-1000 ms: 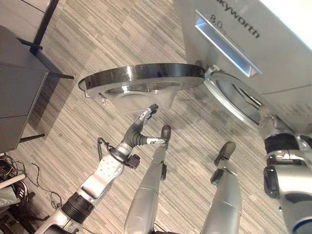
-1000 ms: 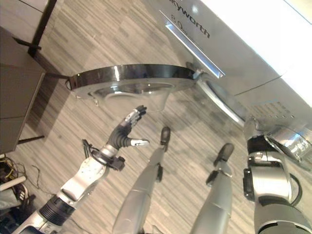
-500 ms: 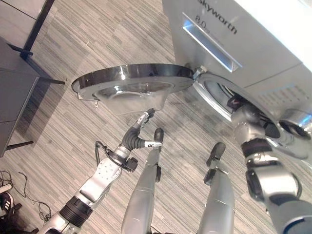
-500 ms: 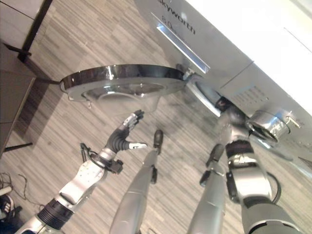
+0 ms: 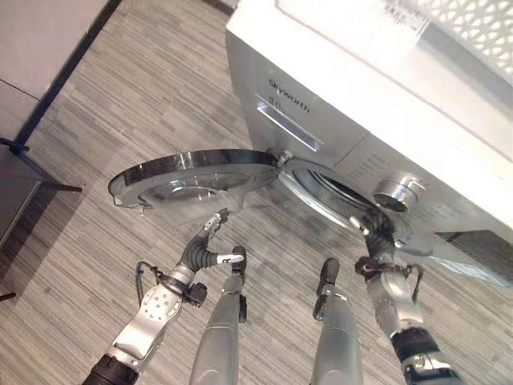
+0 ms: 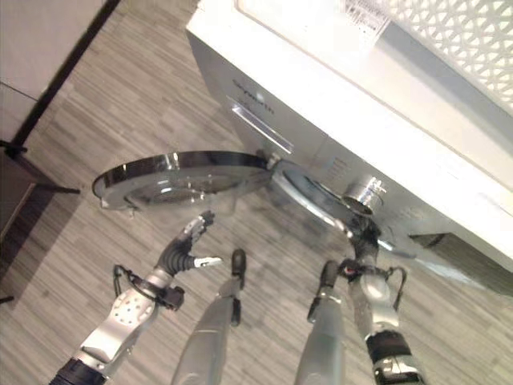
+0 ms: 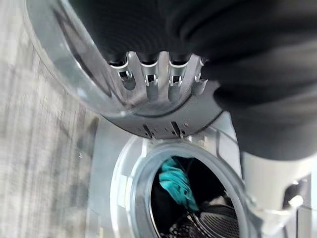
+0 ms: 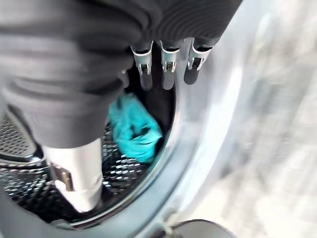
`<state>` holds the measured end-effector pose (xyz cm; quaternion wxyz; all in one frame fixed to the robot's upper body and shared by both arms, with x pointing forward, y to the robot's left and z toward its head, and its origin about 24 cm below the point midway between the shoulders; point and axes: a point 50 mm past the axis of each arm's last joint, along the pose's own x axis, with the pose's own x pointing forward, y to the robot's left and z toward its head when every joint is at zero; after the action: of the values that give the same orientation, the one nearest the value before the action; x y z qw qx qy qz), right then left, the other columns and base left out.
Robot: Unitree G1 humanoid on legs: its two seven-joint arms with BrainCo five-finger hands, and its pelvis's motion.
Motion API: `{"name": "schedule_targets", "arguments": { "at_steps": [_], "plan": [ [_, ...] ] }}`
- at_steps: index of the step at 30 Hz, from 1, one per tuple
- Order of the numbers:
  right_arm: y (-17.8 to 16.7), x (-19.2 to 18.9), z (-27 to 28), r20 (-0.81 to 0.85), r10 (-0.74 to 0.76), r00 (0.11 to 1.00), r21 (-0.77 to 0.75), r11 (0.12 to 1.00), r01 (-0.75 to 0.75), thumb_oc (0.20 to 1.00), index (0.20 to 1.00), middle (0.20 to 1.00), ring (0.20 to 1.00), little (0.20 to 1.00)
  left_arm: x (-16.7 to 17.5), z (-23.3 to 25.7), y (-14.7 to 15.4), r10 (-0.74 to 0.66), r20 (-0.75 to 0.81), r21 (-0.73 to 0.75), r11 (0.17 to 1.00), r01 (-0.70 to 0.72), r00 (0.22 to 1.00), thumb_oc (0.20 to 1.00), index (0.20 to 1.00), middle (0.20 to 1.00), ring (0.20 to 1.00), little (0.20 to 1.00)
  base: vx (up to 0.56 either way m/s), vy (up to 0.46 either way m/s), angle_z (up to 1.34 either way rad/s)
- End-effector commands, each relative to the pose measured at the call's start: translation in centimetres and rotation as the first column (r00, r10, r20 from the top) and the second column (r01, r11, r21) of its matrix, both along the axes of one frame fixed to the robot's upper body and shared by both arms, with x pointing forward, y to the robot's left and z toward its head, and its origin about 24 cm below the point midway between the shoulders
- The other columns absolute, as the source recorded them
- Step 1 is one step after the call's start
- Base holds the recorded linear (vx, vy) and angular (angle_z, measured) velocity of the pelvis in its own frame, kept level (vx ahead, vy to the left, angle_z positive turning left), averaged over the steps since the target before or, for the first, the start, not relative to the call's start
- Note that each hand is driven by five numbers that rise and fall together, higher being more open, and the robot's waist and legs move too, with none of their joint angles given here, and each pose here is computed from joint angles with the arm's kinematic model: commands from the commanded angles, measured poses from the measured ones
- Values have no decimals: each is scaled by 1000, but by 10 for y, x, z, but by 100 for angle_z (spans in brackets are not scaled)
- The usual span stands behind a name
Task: Grab the laundry basket,head to the washer,open it,put in the laundry and shut it.
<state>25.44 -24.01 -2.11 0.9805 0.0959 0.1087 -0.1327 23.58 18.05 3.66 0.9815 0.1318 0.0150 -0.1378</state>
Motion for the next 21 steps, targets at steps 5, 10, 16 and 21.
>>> {"name": "schedule_targets", "arguments": {
  "at_steps": [5,10,16,21],
  "plan": [
    [-8,-33,-42,-244,58,968,-61,995,-75,1000,1000,1000,1000,1000,-17,-16,15,36,-57,64,997,-32,998,1000,1000,1000,1000,1000,87,59,-12],
    [3,-65,-80,-474,124,872,-116,973,-201,1000,1000,1000,1000,1000,-21,-40,19,60,-148,144,989,-38,987,1000,1000,1000,1000,1000,69,137,-13],
    [6,-81,-98,-588,112,801,-125,966,-227,1000,1000,1000,1000,1000,-17,-57,22,100,-199,207,977,-58,975,1000,1000,1000,1000,1000,7,79,-41],
    [13,-98,-113,-660,112,743,-91,970,-226,1000,1000,1000,1000,1000,-12,-62,24,140,-212,241,966,-87,967,1000,1000,1000,1000,1000,-129,59,-51]
  ]
}}
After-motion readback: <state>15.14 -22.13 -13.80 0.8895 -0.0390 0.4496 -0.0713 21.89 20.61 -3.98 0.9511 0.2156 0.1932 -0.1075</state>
